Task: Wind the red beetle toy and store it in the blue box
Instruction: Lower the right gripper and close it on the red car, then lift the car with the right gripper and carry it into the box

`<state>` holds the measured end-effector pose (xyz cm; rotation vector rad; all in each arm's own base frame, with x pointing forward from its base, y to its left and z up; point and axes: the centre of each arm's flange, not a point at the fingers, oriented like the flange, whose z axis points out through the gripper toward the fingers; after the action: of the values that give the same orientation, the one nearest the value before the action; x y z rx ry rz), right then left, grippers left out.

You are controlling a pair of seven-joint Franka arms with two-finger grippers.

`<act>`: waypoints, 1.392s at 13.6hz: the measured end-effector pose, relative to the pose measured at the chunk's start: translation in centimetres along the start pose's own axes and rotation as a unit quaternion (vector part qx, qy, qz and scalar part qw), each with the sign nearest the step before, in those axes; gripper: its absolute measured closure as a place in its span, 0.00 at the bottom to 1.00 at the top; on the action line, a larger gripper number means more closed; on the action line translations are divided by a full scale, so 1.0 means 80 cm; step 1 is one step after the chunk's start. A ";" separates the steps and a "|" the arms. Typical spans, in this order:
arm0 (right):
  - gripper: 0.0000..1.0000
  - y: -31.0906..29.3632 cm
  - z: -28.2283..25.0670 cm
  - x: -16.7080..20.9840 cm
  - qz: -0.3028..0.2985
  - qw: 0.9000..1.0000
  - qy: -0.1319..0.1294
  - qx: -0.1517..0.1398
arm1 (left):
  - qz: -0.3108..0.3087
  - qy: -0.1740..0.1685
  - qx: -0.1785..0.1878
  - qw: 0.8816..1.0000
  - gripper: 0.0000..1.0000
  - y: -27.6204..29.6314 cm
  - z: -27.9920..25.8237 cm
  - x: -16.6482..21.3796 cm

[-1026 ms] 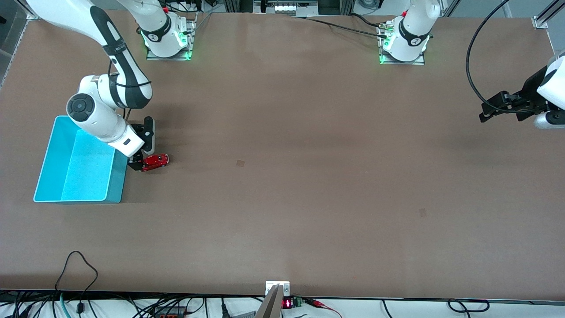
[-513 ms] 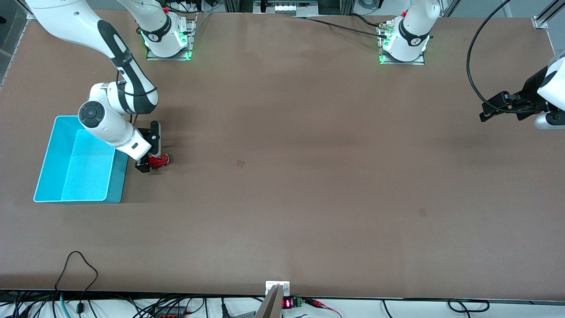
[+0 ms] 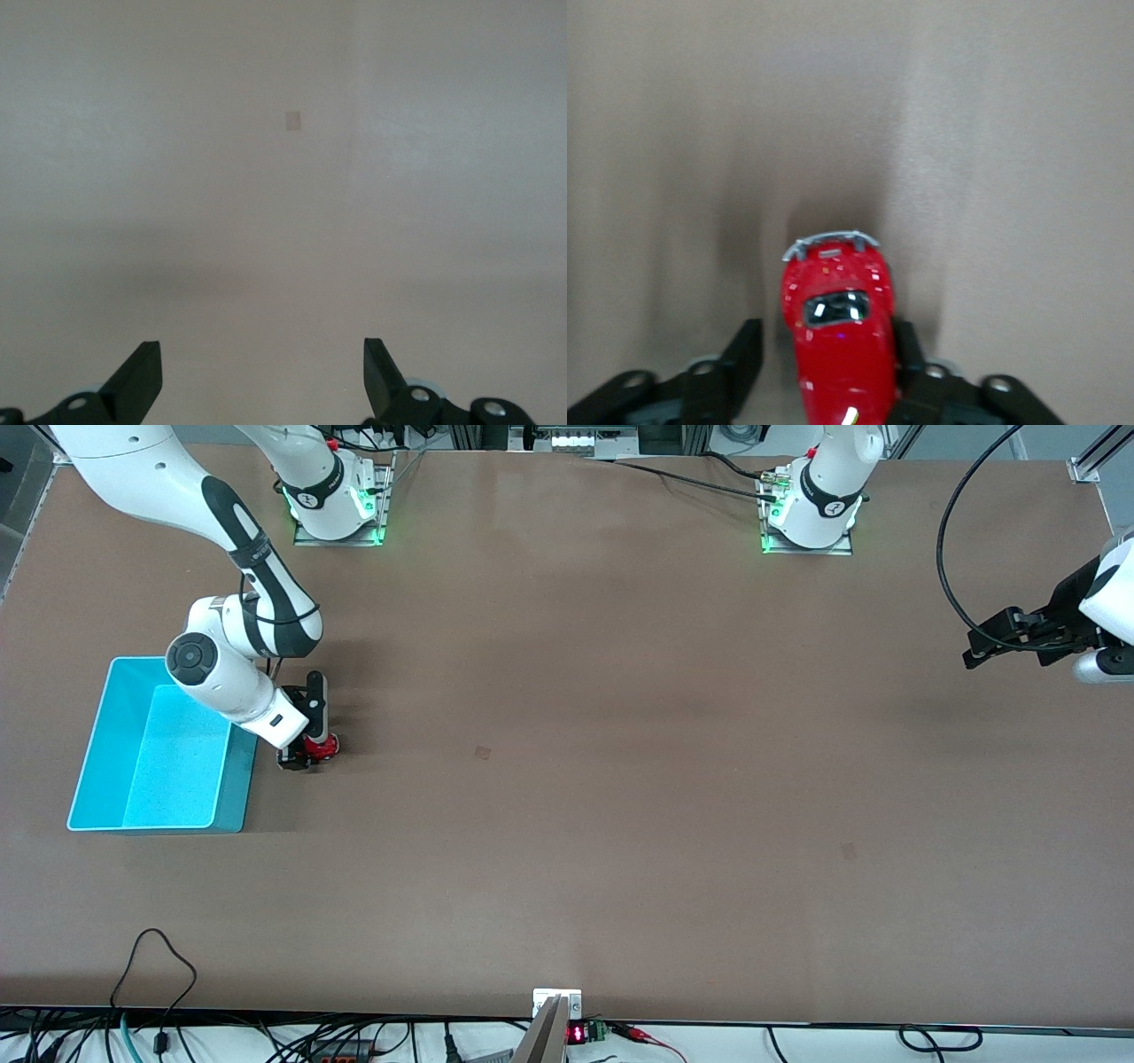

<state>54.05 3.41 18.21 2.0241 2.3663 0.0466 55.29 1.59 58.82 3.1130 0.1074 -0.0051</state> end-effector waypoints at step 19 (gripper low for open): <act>0.54 0.011 -0.202 -0.168 0.568 0.822 -0.027 0.043 | -0.001 0.003 0.000 1.000 0.00 -0.001 -0.005 -0.002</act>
<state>56.39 -9.83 34.43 3.0446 0.8050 -0.0959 55.08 1.69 59.20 3.1130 0.1103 0.0035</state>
